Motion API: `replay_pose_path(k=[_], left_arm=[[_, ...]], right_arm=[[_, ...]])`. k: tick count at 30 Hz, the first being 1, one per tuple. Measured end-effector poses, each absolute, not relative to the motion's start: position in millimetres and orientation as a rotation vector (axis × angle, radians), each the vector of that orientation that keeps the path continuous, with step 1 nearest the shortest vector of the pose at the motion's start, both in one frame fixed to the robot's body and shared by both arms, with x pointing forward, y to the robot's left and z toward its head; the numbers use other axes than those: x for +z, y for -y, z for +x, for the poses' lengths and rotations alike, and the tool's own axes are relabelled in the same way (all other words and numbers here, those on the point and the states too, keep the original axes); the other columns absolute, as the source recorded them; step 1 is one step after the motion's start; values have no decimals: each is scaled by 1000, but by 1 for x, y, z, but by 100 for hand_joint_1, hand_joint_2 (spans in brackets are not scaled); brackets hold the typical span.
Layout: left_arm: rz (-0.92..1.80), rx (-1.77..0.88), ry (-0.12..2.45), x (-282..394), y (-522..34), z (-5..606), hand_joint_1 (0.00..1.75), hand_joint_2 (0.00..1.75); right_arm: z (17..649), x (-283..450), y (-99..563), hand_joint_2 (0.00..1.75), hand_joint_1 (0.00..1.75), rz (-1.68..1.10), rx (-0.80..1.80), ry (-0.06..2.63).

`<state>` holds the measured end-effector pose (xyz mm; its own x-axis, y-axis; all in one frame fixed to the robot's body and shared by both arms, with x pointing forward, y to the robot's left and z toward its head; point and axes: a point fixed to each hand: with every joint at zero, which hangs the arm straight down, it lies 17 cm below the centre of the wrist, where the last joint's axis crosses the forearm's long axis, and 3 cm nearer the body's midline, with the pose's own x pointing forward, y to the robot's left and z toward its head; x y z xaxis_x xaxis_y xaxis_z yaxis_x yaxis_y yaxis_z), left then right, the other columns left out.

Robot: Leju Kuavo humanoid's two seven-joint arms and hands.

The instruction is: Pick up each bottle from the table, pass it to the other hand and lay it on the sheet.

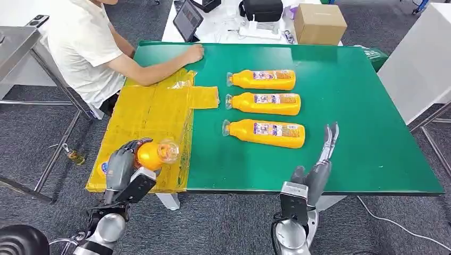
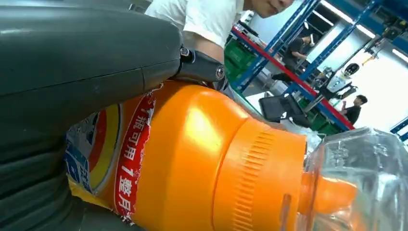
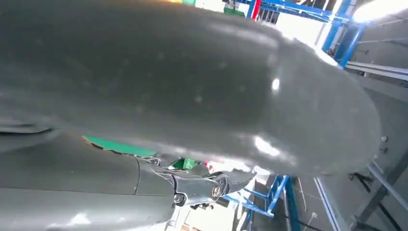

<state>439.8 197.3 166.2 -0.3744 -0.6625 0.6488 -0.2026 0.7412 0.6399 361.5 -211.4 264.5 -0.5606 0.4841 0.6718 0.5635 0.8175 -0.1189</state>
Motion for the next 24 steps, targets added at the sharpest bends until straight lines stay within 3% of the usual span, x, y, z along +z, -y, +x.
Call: replay_pose_path(k=[8, 10, 15, 17, 18, 19, 20, 21, 24], left_arm=[[664, -817, 1824, 119, -176, 460, 175, 175], [656, -835, 1818, 115, -173, 463, 152, 175], [671, -951, 1771, 96, -164, 469, 168, 175], [683, -1004, 1741, 86, -161, 473, 162, 175], [685, -1025, 1725, 81, -161, 476, 154, 175], [686, -1042, 1710, 76, -162, 478, 134, 175], [687, -1055, 1701, 73, -162, 481, 52, 175], [684, -1069, 1687, 68, -163, 484, 0, 175], [669, -1084, 1649, 57, -167, 492, 0, 175]], right_arm=[[368, 254, 193, 0, 0, -672, -137, 2259], [368, 251, 191, 0, 0, -658, -134, 2255], [371, 242, 180, 0, 0, -615, -108, 2243], [374, 238, 175, 0, 0, -594, -100, 2238], [375, 236, 172, 0, 0, -588, -92, 2233], [375, 233, 170, 0, 0, -578, -89, 2227], [375, 230, 169, 0, 0, -570, -86, 2222], [376, 228, 167, 0, 0, -559, -83, 2217], [376, 223, 161, 0, 0, -539, -68, 2211]])
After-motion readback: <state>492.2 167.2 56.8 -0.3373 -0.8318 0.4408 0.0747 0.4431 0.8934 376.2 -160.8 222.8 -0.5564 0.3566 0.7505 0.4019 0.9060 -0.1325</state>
